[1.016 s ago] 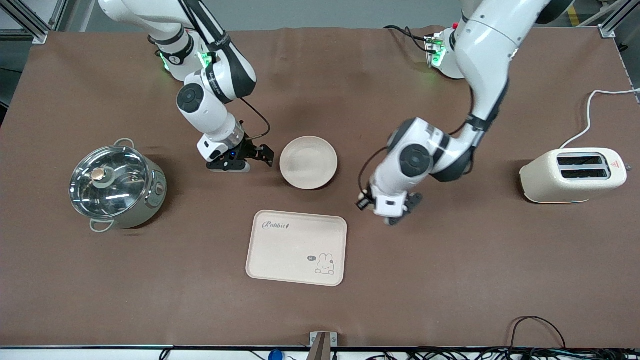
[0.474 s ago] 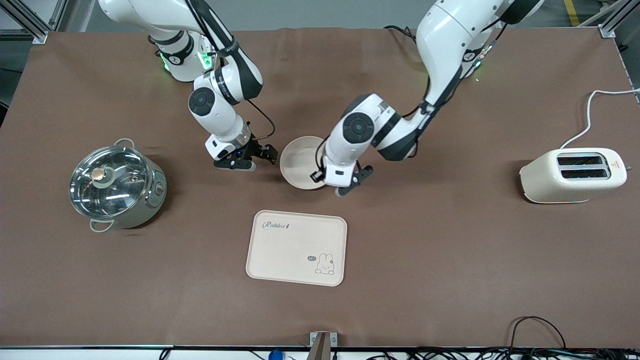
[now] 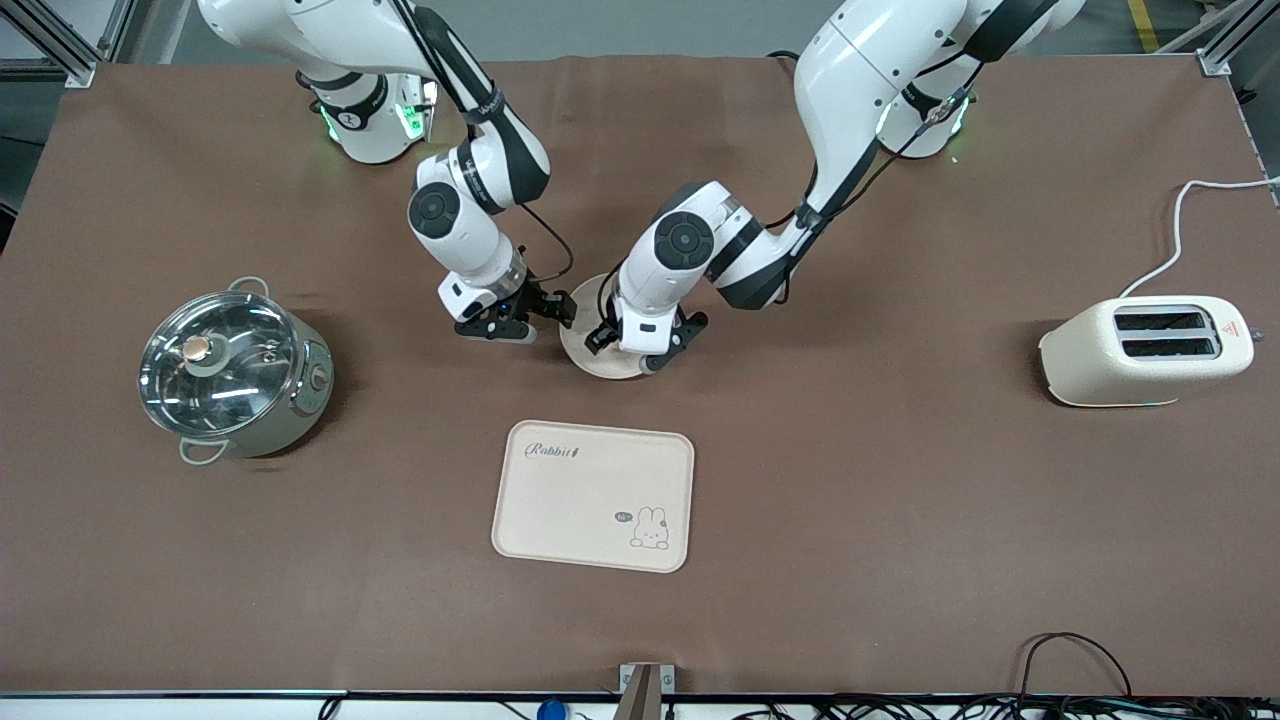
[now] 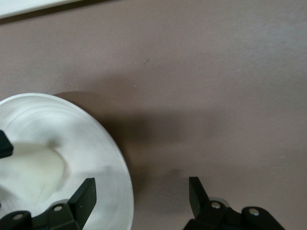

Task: Place bun in plate and plate on tray
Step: 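Lower the bun into the plate while the right gripper grips the rim, then open the left gripper and lift it away from the plate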

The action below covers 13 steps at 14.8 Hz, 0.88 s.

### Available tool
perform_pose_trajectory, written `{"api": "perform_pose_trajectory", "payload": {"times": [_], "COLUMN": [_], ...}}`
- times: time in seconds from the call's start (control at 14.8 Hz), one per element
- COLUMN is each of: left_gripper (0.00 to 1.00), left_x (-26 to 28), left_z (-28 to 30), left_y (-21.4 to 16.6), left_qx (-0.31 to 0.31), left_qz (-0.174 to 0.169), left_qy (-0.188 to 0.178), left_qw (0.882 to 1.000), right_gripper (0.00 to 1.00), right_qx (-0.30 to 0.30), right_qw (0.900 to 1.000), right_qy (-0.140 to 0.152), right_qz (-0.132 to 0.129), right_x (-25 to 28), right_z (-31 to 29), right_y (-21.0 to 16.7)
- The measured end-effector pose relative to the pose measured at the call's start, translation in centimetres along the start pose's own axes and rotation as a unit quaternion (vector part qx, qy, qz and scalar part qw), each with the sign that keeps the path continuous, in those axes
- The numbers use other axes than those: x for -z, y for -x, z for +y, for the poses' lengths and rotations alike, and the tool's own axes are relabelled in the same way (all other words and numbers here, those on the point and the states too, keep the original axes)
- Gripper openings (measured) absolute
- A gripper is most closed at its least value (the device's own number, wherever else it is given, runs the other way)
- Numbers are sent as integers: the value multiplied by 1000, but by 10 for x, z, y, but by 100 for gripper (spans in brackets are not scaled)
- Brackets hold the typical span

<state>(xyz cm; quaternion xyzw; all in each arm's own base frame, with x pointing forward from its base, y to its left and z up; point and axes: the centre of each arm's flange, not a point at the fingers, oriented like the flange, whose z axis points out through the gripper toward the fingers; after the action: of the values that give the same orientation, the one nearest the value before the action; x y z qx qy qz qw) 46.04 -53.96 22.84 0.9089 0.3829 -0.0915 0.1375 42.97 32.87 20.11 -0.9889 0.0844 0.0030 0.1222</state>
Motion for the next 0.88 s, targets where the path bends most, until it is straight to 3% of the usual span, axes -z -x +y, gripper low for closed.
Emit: {"api": "perform_pose_trajectory", "payload": {"times": [0.14, 0.27, 0.41, 0.61, 0.88], "left_gripper": [99, 100, 100, 100, 100], "left_x": [10, 40, 87, 172, 265], "left_z": [6, 18, 31, 40, 35], "left_y": [-6, -26, -54, -98, -131], "left_qx": [6, 16, 25, 29, -22], "left_qz": [3, 13, 33, 77, 128], "left_qy": [7, 12, 14, -4, -14], "left_qw": [1000, 1000, 999, 997, 991], "right_gripper": [80, 68, 63, 35, 28], "right_qx": [0, 0, 2, 3, 2], "right_qw": [1000, 1000, 1000, 1000, 1000], "right_qy": [2, 5, 6, 6, 5], "right_qz": [-2, -5, -7, -7, -6], "right_x": [-7, -13, -16, -17, -17], "right_z": [-2, -2, -4, -6, -6], "right_y": [0, -1, 1, 2, 1]}}
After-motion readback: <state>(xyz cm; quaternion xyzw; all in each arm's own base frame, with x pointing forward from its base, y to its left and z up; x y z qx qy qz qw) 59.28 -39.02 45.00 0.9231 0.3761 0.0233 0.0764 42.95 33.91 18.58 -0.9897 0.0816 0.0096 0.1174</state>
